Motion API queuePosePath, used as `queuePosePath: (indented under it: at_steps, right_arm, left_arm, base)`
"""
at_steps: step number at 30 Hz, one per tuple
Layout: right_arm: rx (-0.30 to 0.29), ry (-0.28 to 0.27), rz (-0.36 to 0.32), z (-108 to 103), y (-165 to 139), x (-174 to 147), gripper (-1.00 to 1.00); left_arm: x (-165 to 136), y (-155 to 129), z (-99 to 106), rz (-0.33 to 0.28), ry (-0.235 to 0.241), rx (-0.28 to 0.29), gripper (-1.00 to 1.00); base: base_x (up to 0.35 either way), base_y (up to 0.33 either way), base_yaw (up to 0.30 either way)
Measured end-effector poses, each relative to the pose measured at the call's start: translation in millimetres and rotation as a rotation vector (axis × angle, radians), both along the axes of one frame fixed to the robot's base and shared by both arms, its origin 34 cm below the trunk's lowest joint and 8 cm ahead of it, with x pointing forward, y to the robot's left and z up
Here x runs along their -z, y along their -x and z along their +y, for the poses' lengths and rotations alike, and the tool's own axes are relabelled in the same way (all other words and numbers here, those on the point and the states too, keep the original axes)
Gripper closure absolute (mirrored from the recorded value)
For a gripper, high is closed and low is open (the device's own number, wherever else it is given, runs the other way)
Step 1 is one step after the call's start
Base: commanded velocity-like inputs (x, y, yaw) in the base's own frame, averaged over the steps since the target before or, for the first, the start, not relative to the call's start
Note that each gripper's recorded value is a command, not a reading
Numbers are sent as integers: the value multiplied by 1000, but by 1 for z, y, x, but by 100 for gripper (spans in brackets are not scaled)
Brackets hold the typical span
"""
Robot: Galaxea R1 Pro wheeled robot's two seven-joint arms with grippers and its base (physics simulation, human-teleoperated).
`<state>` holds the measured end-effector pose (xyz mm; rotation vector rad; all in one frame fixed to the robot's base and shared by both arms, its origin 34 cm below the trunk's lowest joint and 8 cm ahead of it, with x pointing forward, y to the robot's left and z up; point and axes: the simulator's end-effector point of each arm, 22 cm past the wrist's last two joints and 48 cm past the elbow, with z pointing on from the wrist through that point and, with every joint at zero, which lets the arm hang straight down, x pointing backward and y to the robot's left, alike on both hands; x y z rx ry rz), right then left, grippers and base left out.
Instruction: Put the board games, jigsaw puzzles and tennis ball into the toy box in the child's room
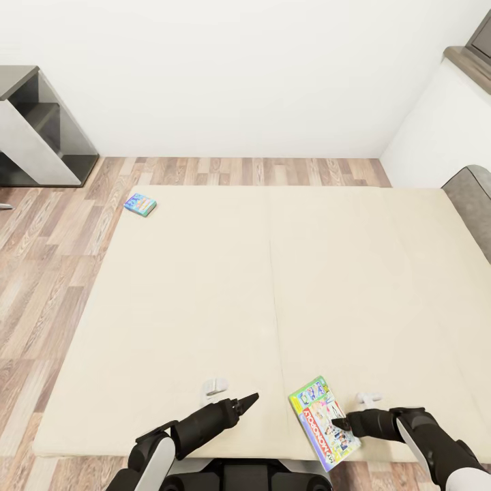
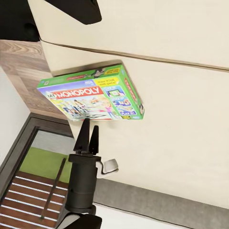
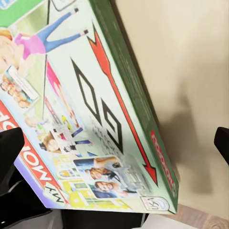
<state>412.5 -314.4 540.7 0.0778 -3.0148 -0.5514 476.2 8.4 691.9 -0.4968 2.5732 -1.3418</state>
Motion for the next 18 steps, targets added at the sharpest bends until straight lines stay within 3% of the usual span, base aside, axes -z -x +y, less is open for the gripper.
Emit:
queuePosePath:
  at_steps: [18]
  right_arm:
    - [2,-18,-4,16,-2,1,-100]
  left_arm:
    - [3,3,-1,9,-1,2,-100]
  base:
    - [0,0,0]
